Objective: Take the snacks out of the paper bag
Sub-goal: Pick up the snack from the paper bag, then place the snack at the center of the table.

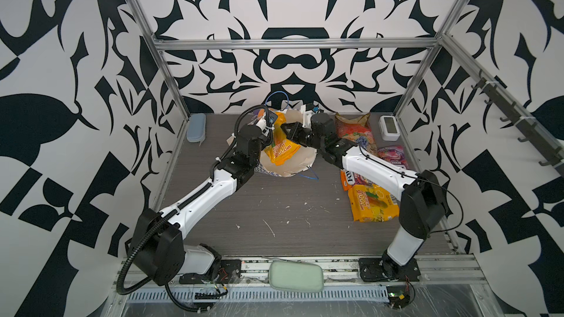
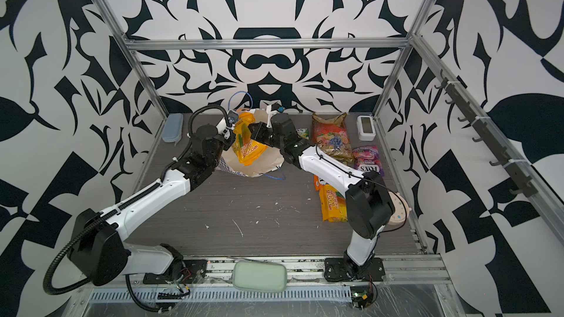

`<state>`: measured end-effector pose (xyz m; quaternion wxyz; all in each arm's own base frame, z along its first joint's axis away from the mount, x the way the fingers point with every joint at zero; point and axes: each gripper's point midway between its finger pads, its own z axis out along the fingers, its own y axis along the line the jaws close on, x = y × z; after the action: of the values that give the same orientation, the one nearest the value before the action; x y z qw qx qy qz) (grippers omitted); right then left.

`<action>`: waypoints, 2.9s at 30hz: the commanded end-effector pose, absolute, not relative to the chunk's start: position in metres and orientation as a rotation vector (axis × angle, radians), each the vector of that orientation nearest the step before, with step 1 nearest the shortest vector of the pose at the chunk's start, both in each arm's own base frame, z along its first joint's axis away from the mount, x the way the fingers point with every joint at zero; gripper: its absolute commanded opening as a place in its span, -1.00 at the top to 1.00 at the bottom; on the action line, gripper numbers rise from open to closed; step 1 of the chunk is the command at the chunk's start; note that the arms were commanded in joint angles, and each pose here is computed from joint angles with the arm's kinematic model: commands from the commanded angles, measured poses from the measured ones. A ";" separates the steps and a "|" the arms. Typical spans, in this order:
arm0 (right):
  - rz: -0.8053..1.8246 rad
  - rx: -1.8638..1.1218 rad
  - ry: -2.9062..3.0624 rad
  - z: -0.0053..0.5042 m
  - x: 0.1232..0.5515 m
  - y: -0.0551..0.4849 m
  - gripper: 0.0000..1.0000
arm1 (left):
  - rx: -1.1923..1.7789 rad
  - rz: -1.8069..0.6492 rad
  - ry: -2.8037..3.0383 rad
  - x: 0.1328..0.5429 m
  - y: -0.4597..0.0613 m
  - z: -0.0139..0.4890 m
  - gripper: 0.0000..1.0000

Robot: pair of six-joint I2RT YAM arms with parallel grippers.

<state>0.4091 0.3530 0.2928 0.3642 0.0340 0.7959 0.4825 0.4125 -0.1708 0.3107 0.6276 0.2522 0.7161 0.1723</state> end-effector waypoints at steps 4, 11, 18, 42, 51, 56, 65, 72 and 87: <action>1.287 -0.015 1.854 0.380 0.381 0.329 1.00 | 0.543 0.431 1.636 0.416 -0.163 0.316 1.00; 1.241 -0.028 1.894 0.386 0.365 0.310 1.00 | 0.540 0.434 1.638 0.422 -0.163 0.315 1.00; 1.217 -0.002 1.911 0.373 0.350 0.288 1.00 | 0.563 0.506 1.648 0.432 -0.160 0.306 1.00; 1.198 0.178 1.485 0.454 0.406 0.211 1.00 | 0.600 0.456 1.645 0.423 -0.172 0.299 1.00; 1.126 0.176 1.527 0.459 0.385 0.193 1.00 | 0.534 0.464 1.695 0.436 -0.155 0.300 1.00; 1.062 0.210 1.560 0.445 0.370 0.174 1.00 | 0.514 0.474 1.725 0.446 -0.144 0.300 1.00; 1.013 0.269 1.696 0.397 0.364 0.164 1.00 | 0.371 0.356 1.824 0.451 -0.129 0.320 1.00; 1.018 0.341 1.831 0.334 0.362 0.166 1.00 | 0.203 0.221 1.957 0.447 -0.118 0.329 1.00; 0.992 0.451 1.949 0.273 0.346 0.156 1.00 | -0.165 0.050 2.091 0.417 -0.074 0.301 1.00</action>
<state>0.3411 0.1569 0.2381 0.3927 0.1824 0.8240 0.3655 0.4363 -0.0748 0.3071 0.5163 -0.0257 0.8535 0.0659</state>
